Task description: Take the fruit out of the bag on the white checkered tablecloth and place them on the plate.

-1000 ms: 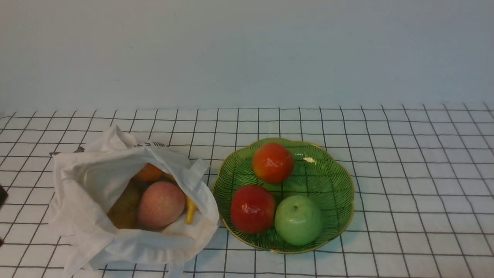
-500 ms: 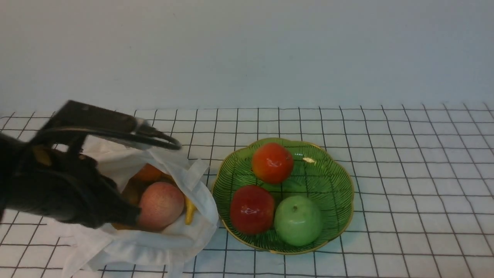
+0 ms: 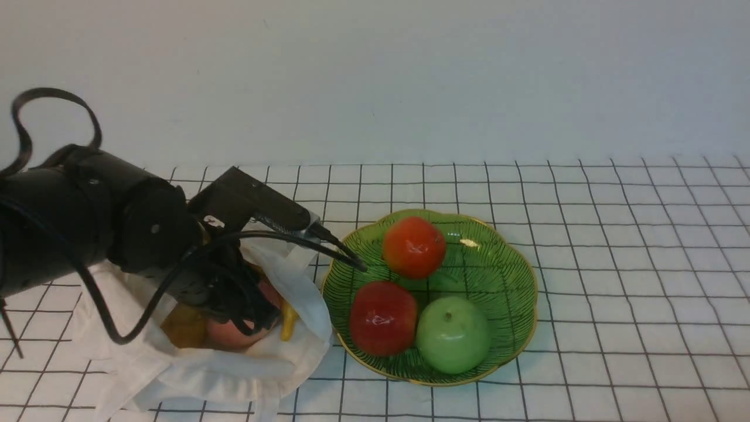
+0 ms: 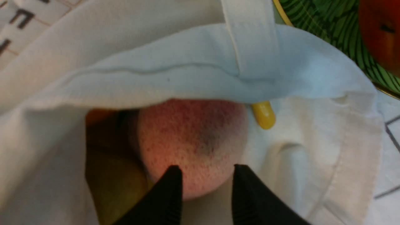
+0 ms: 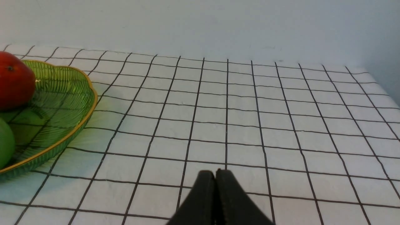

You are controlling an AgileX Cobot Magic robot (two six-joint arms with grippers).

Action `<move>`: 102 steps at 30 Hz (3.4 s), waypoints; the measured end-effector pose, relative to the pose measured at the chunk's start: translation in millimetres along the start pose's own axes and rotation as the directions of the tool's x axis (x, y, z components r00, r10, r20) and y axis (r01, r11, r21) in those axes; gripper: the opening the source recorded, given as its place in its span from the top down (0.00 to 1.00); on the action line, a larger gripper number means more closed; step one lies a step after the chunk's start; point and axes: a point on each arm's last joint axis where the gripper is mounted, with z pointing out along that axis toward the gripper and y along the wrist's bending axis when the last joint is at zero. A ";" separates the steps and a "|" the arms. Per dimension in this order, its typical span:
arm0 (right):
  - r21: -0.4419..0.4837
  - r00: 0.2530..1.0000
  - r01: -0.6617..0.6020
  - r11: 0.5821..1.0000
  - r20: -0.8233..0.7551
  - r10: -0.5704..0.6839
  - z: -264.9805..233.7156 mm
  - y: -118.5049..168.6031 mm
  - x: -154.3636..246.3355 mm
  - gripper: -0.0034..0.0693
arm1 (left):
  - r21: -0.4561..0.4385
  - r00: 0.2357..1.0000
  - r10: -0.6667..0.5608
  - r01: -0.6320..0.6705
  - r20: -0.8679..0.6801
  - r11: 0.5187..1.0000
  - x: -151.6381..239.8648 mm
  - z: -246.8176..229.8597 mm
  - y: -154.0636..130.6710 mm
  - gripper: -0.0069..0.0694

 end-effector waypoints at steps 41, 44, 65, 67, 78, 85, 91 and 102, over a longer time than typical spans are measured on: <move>0.000 1.000 0.000 1.000 0.000 0.000 0.0 0.0 0.0 0.97 | 0.040 0.937 -0.350 0.349 0.015 0.936 10.3 -56.3 -1.3 0.20; 0.000 1.000 0.000 1.000 0.000 0.000 0.0 0.0 0.0 0.97 | 0.149 0.923 -0.385 0.377 0.027 0.914 8.5 -66.1 -10.1 0.20; 0.001 1.000 0.002 1.000 0.000 -0.002 0.0 -0.1 0.0 0.97 | 0.514 0.821 -0.376 0.121 0.429 0.849 -99.2 -19.1 -113.0 0.20; 0.001 1.000 0.002 1.000 0.000 -0.002 0.0 -0.1 0.0 0.97 | 0.504 0.824 -0.368 0.118 0.430 0.855 -112.7 0.4 -117.4 0.20; 0.001 1.000 0.001 1.000 0.000 -0.001 0.0 -0.1 0.0 0.97 | 0.454 0.851 -0.317 0.106 0.419 0.885 -114.6 33.4 -121.9 0.07; 0.001 1.000 0.001 1.000 0.000 -0.001 0.0 -0.1 0.0 0.97 | 0.443 0.837 -0.303 0.083 0.456 0.893 -117.6 20.5 -115.6 0.02; 0.001 1.000 0.001 1.000 0.000 -0.001 0.0 -0.1 0.0 0.97 | 0.418 0.753 -0.316 0.061 0.577 0.907 -118.4 -40.1 -84.7 0.37; 0.001 1.000 0.001 1.000 0.000 -0.001 0.0 -0.1 0.0 0.97 | 0.265 0.521 -0.272 0.090 0.809 0.960 -27.3 -174.8 -13.4 0.92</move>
